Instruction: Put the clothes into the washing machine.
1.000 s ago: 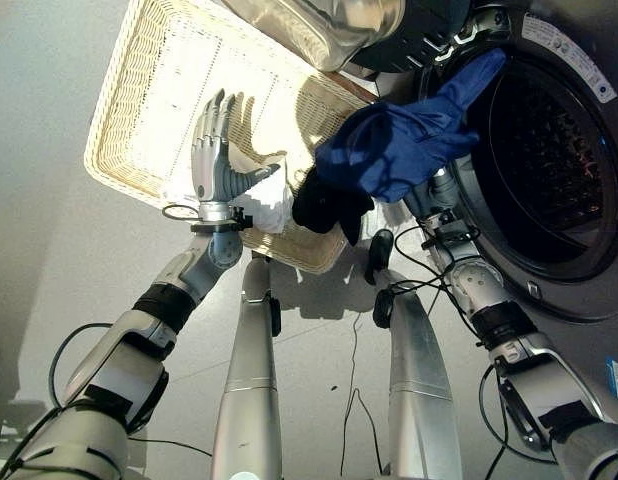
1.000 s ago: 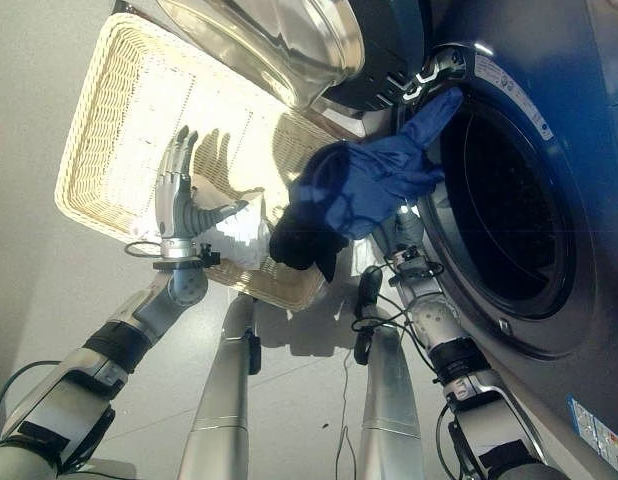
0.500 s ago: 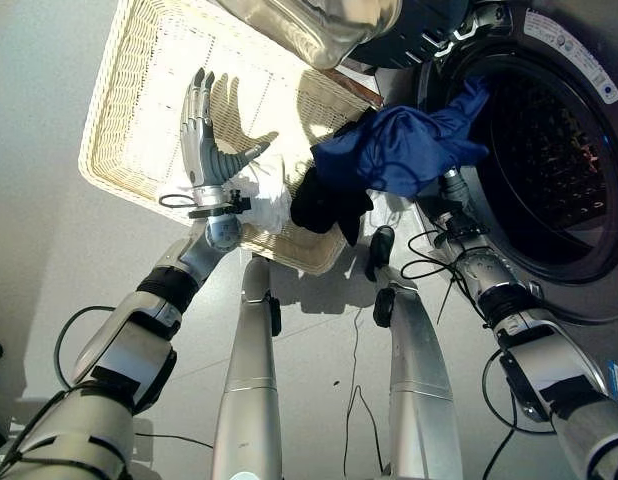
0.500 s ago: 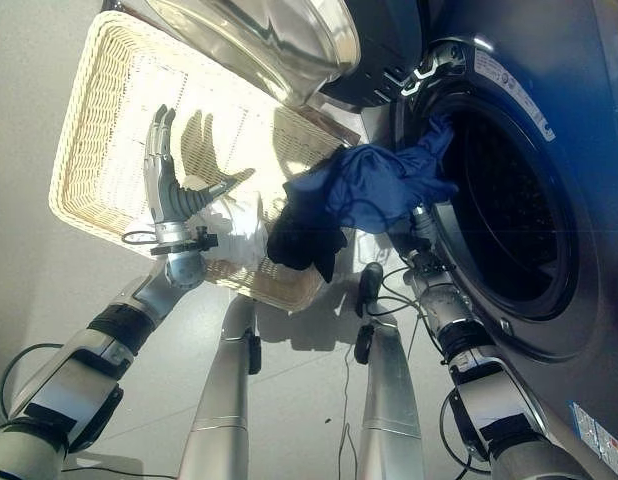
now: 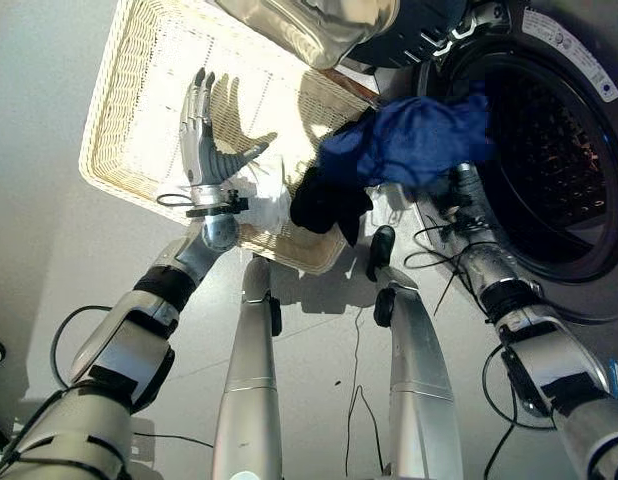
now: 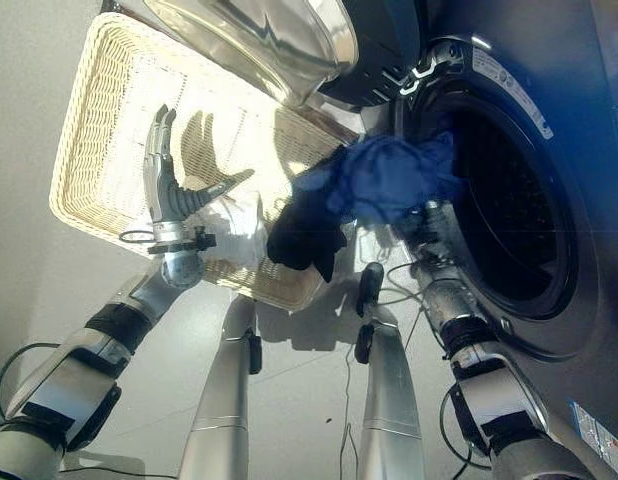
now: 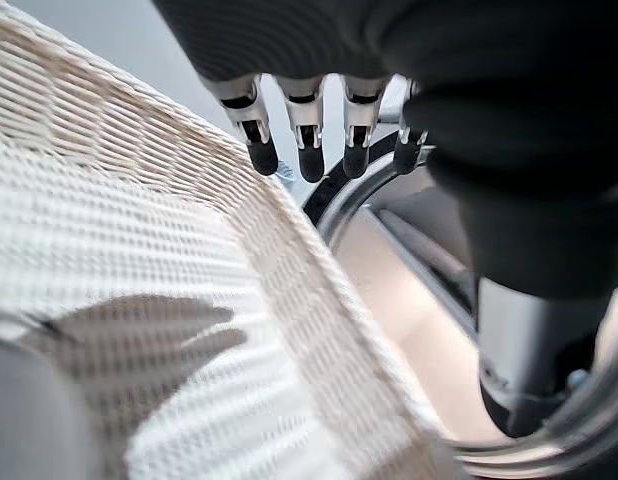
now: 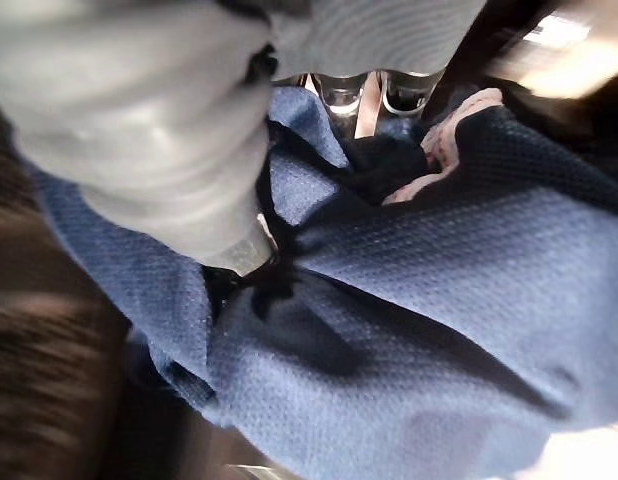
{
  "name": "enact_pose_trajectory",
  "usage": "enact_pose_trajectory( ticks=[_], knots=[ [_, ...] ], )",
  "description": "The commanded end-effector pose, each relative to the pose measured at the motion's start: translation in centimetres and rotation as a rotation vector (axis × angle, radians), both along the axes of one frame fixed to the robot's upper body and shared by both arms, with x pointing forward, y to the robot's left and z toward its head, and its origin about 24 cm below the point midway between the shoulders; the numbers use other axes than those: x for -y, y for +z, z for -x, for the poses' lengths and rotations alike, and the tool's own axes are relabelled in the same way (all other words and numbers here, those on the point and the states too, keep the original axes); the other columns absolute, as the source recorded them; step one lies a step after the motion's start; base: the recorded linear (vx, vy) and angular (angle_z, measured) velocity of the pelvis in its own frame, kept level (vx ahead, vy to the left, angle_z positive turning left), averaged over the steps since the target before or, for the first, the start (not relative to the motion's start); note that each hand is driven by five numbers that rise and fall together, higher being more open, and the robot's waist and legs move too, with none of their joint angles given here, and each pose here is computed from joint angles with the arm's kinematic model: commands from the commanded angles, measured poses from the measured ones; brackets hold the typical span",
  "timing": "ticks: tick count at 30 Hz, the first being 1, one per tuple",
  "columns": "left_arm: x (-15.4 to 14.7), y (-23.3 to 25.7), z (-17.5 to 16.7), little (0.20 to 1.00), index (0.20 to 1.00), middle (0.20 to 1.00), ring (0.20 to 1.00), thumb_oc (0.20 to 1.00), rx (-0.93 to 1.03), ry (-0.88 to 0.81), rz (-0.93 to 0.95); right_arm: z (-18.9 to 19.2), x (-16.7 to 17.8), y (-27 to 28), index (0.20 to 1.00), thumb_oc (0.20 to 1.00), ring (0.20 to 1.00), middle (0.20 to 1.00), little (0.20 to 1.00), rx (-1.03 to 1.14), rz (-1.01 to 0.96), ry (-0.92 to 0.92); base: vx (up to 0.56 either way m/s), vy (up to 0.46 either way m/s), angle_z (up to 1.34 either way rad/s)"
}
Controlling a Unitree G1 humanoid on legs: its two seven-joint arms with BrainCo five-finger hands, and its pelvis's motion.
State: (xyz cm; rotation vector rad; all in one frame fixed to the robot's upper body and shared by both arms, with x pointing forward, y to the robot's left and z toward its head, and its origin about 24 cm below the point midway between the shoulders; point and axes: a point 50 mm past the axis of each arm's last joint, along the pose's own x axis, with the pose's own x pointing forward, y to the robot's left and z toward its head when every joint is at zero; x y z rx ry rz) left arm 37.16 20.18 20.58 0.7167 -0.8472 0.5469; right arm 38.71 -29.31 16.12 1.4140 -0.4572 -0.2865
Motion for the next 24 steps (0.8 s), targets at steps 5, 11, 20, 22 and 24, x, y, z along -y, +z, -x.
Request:
enact_pose_trajectory(
  ticks=[5, 11, 20, 22, 24],
  knots=[
    [0.2, 1.8, 0.8, 1.0, 1.0, 1.0, 1.0, 1.0, 0.096, -0.04, 0.0, 6.8, 9.5, 11.0, 1.0, 1.0, 1.0, 1.0, 1.0, -0.018, 0.061, -0.671, 0.0, -0.057, -0.07],
    [0.9, 2.2, 0.3, 1.0, 1.0, 1.0, 1.0, 1.0, 0.021, -0.111, -0.135, 6.5, 10.3, 10.7, 1.0, 1.0, 1.0, 1.0, 1.0, -0.025, 0.226, -0.56, 0.0, -0.001, -0.03],
    [5.7, 1.9, -1.2, 1.0, 1.0, 1.0, 1.0, 1.0, -0.263, -0.296, -0.46, 3.5, 7.1, 11.3, 1.0, 1.0, 1.0, 1.0, 1.0, -0.432, 0.799, -0.575, 0.0, 0.008, 0.01],
    [6.7, 2.4, -1.6, 1.0, 1.0, 1.0, 1.0, 1.0, -0.302, -0.323, -0.524, 3.0, 6.4, 11.6, 1.0, 1.0, 1.0, 1.0, 1.0, -0.507, 0.936, -0.604, 0.0, 0.04, 0.01],
    [7.8, 2.8, -1.8, 1.0, 1.0, 1.0, 1.0, 1.0, -0.317, -0.334, -0.572, 2.5, 5.4, 11.6, 1.0, 1.0, 1.0, 1.0, 1.0, -0.547, 0.999, -0.625, 0.0, 0.016, 0.01]
  ],
)
